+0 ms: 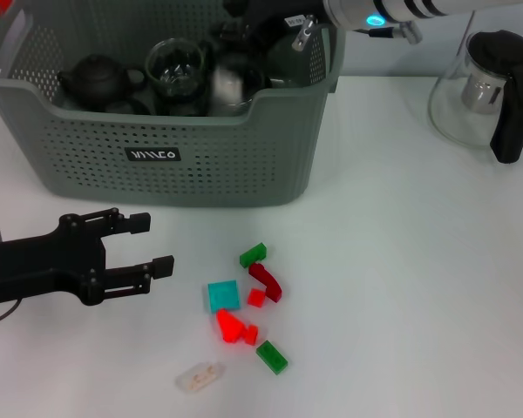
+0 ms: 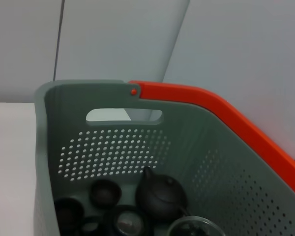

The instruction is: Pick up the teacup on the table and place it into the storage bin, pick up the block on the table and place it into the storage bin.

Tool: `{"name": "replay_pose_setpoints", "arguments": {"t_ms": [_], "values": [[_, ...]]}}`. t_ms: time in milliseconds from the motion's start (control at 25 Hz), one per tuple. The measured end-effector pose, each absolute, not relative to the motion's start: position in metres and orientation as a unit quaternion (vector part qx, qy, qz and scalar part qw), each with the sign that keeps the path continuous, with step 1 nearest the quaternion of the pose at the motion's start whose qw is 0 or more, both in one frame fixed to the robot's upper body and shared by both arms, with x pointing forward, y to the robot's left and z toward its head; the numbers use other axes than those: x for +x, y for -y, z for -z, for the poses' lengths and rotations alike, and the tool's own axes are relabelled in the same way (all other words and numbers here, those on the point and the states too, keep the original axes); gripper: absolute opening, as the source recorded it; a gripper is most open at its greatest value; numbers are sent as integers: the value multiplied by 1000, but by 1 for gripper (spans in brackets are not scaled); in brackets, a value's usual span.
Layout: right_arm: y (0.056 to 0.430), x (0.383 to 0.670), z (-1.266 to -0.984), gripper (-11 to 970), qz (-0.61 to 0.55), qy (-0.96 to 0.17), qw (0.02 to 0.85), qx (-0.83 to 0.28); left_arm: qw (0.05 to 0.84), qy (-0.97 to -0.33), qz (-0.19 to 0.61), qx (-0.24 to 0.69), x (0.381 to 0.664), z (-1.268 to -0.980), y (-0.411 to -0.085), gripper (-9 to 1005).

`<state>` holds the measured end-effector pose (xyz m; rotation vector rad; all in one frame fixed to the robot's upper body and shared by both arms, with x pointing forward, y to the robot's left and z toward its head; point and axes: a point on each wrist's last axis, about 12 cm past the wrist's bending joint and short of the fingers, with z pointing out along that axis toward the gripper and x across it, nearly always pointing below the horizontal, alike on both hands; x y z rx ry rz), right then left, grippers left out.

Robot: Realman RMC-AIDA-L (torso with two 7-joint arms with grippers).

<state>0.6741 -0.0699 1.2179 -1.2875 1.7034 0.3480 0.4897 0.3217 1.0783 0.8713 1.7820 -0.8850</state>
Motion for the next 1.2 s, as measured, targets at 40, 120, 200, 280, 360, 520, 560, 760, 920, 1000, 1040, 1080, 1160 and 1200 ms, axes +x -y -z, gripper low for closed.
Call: {"name": "replay_pose_setpoints", "arguments": {"t_ms": [40, 120, 200, 280, 360, 520, 560, 760, 920, 1000, 1040, 1080, 1160, 1200], "values": [[70, 674, -1218, 212, -142, -695, 470, -525, 466, -726, 360, 355, 490, -1078, -322, 764], [70, 674, -1219, 298, -142, -697, 470, -523, 466, -726, 361, 355, 490, -1078, -322, 764], [71, 674, -1220, 384, -141, -700, 471, -519, 466, -726, 361, 355, 490, -1078, -322, 764], [72, 674, -1223, 475, -137, -702, 472, -516, 466, -726, 361, 355, 490, -1078, -321, 764], [75, 672, -1225, 571, -133, -701, 475, -515, 466, -725, 361, 356, 491, -1079, -321, 764], [83, 660, -1227, 743, -135, -694, 488, -512, 466, -724, 361, 357, 492, -1079, -321, 764], [87, 652, -1229, 781, -141, -693, 493, -507, 466, -724, 362, 356, 492, -1079, -321, 764], [96, 639, -1234, 903, -151, -691, 497, -503, 466, -724, 362, 356, 492, -1079, -320, 764], [105, 630, -1234, 913, -167, -689, 511, -486, 466, -724, 363, 357, 493, -1080, -320, 764], [109, 628, -1235, 912, -187, -690, 519, -469, 466, -724, 363, 357, 493, -1080, -320, 764], [112, 627, -1236, 912, -196, -690, 522, -462, 466, -724, 363, 357, 493, -1080, -320, 764], [114, 627, -1237, 911, -203, -690, 525, -456, 466, -724, 363, 357, 493, -1080, -320, 764], [118, 627, -1238, 910, -206, -691, 526, -450, 466, -724, 362, 356, 492, -1079, -320, 764], [119, 628, -1238, 910, -207, -692, 526, -449, 466, -724, 362, 356, 492, -1079, -320, 764]]}}
